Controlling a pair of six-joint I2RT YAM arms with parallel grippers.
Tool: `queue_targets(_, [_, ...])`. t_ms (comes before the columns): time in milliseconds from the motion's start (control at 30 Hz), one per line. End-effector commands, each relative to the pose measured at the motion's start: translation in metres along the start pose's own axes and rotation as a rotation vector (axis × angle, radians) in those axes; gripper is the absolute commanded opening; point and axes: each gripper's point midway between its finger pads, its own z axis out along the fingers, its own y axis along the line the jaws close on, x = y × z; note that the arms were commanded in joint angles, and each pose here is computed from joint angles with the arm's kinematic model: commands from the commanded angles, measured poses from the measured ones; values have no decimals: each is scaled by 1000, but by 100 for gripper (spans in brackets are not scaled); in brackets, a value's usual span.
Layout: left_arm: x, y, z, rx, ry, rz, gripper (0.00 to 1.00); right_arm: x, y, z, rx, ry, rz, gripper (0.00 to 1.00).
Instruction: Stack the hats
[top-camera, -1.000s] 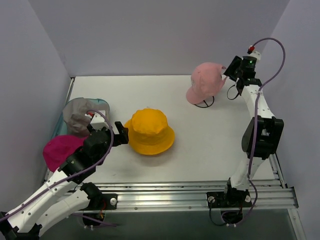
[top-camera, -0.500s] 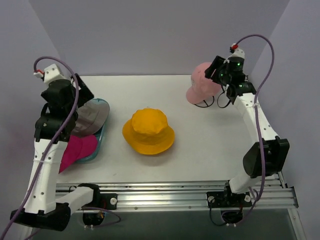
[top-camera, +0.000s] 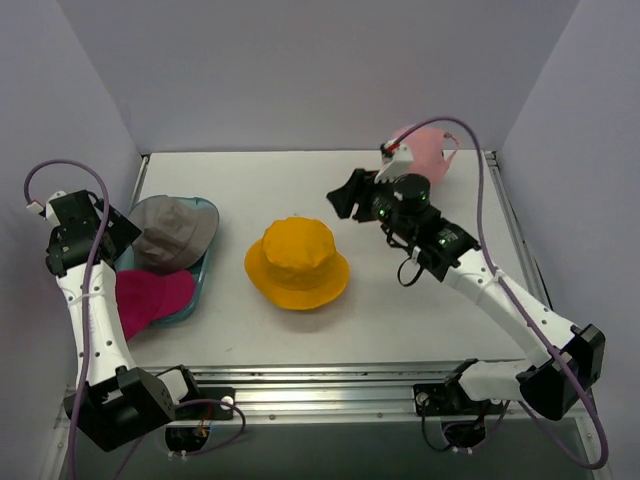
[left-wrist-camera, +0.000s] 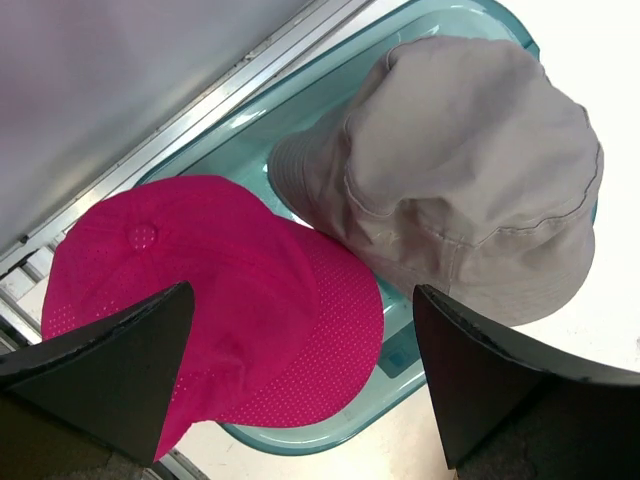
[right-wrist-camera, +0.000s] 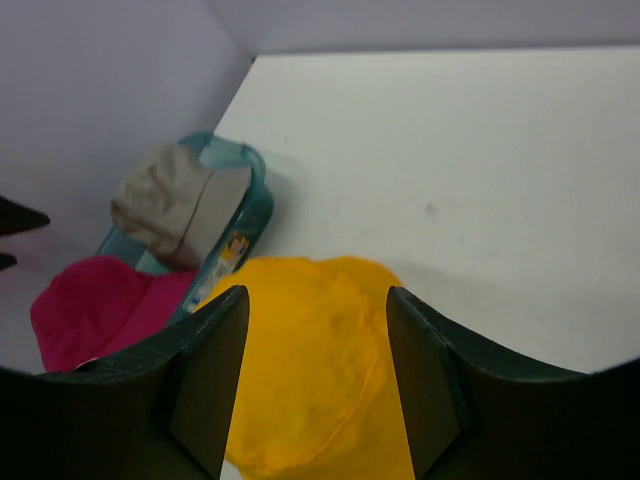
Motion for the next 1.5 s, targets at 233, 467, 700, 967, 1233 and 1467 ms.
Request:
queue_targets(233, [8,1,9,72,-32,26,100,84,50,-34,-82,65,-4,52])
queue_targets(467, [0,-60,18,405,-65,96,100,97,55,-65,-138,67,-47,52])
queue_targets(700, [-14,-88,24,504,-117,217,100,98,59,-79,-220,23,-29,53])
queue_targets(967, [4,-104,46,503,-90,351,100,94,58,-80,-204,21,-52,53])
queue_targets(1233, [9,-110,66,498,-40,371,90,100,58,-76,-207,42,-62,53])
queue_targets(1467, [13,-126,67,568,-19,380,58,102,56,-75,-199,44,-69,53])
